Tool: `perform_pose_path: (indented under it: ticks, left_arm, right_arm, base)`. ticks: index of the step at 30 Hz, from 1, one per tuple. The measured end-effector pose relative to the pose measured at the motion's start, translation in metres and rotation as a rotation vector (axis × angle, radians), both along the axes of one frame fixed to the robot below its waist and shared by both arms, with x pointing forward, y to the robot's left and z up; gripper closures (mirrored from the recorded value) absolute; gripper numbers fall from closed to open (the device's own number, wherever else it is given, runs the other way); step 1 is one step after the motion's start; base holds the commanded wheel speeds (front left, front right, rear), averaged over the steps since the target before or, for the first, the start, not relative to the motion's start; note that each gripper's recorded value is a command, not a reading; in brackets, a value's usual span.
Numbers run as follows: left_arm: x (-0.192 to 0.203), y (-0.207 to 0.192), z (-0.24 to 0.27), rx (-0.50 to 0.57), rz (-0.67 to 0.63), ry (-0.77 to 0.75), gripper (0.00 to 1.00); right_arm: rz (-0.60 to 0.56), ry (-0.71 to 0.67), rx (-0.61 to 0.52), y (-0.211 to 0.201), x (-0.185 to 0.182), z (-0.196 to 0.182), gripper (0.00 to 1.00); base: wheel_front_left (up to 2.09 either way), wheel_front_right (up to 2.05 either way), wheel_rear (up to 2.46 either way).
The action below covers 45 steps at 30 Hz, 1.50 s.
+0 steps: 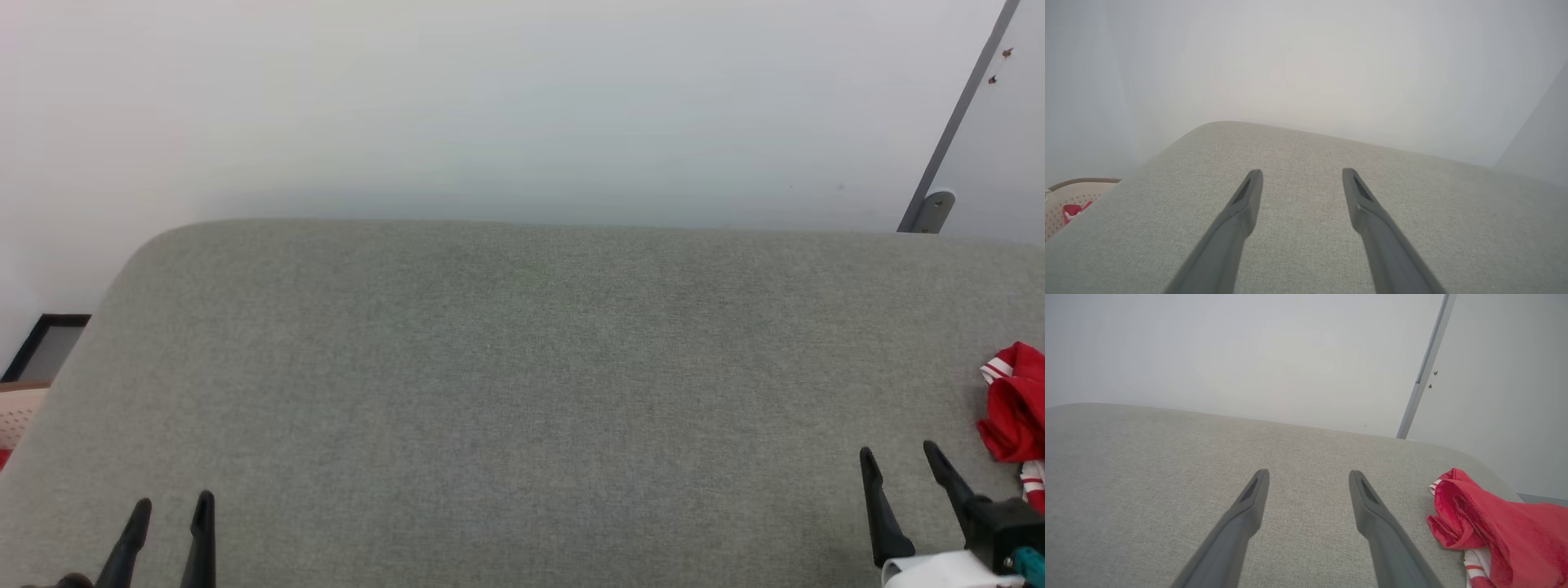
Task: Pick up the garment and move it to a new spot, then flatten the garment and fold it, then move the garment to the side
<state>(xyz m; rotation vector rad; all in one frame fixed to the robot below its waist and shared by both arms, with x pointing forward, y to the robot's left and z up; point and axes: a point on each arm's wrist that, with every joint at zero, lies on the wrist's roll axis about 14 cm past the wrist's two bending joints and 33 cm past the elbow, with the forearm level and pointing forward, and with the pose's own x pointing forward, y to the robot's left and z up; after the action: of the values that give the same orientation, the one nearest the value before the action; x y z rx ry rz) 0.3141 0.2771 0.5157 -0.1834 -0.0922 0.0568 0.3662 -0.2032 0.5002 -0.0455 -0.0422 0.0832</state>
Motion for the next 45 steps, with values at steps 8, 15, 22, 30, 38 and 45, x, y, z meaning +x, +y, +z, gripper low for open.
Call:
perform_pose_path:
  ticks: [8,15,22,30,38,45]
  left_arm:
    - [0.000,-0.005,-0.001,0.011,-0.013,0.004,0.00]
    - [0.001,-0.008,-0.004,0.009,-0.020,0.012,0.00]
    - [0.001,-0.009,-0.006,0.008,-0.025,0.018,0.00]
    - [-0.003,-0.015,-0.020,-0.032,-0.021,0.053,1.00]
    - [-0.002,-0.019,-0.031,-0.165,-0.001,0.089,1.00]
    - [0.005,-0.021,-0.031,-0.282,0.014,0.088,1.00]
  right_arm:
    - [-0.026,0.014,0.017,-0.001,-0.014,-0.007,0.00]
    - [-0.030,0.030,0.031,0.002,-0.021,-0.014,0.00]
    - [-0.026,0.032,0.041,0.006,-0.022,-0.015,0.00]
    - [-0.027,0.072,0.047,0.010,-0.026,-0.027,1.00]
    - [-0.070,0.124,0.185,0.004,-0.027,-0.037,1.00]
    - [-0.096,0.128,0.322,0.001,-0.023,-0.034,1.00]
  base:
    - [0.00,0.00,0.00]
    - [0.00,0.00,0.00]
    - [0.00,0.00,0.00]
    - [0.00,0.00,0.00]
    - [0.00,0.00,0.00]
    - [0.00,0.00,0.00]
